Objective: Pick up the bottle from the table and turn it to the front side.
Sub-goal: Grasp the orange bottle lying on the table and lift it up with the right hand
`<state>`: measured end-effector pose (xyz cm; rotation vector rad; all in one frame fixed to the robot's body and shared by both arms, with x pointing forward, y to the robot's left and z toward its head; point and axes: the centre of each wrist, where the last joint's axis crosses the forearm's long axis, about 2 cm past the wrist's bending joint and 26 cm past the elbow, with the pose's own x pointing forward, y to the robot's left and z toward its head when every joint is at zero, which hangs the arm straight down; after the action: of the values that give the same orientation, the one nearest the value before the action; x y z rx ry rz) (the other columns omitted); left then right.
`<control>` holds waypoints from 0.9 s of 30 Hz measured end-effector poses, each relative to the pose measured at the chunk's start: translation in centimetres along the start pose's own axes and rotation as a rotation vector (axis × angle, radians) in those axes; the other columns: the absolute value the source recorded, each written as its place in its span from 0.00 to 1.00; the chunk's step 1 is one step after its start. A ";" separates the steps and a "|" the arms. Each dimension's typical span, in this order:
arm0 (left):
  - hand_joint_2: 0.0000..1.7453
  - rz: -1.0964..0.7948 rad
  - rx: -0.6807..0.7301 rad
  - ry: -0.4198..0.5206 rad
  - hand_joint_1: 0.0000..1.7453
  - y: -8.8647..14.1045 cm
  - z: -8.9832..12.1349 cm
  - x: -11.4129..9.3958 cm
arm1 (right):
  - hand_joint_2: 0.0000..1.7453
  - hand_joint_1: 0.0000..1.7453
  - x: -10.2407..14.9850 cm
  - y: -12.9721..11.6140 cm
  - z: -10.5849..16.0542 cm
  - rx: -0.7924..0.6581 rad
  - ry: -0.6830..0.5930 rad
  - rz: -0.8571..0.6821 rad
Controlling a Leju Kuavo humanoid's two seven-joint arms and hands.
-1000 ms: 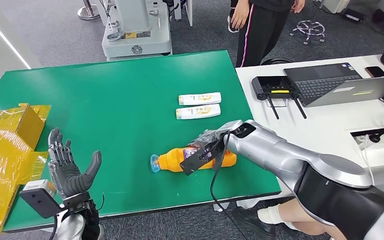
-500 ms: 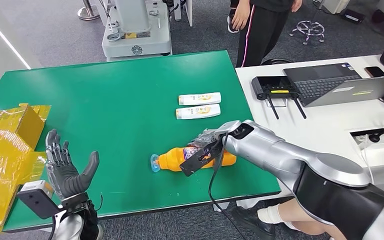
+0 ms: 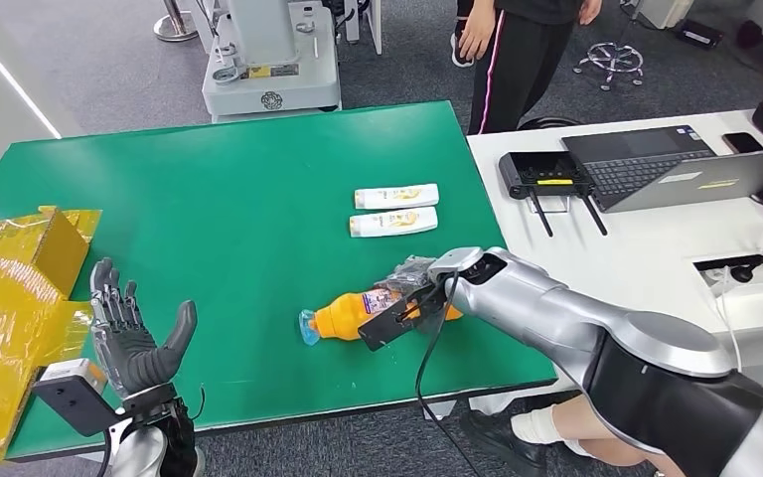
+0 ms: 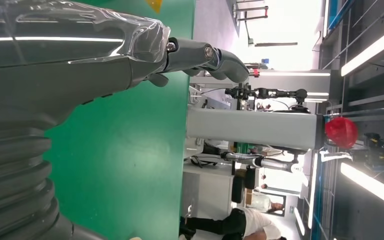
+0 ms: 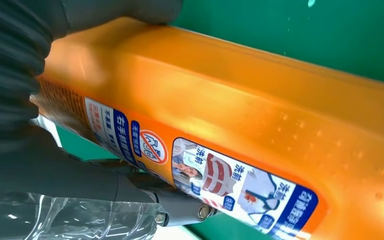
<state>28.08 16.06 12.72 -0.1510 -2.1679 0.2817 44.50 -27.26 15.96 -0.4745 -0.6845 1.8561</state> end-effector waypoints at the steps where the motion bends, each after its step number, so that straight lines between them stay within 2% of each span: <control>1: 1.00 0.000 0.000 0.000 0.00 0.0 0.0 0.0 | 1.00 1.00 0.0 0.0 0.0 -0.003 0.000 0.000; 15: 1.00 -0.001 0.008 0.001 0.00 0.0 0.0 0.0 | 1.00 1.00 0.3 0.0 -0.2 -0.070 -0.023 -0.033; 27: 1.00 -0.029 0.028 0.010 0.00 0.3 0.5 -0.1 | 1.00 1.00 3.3 1.6 -1.5 -0.347 -0.114 -0.130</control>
<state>27.76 16.26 12.33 -0.1051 -2.1533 0.2944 43.07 -24.31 13.73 -0.5356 -1.0978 1.6567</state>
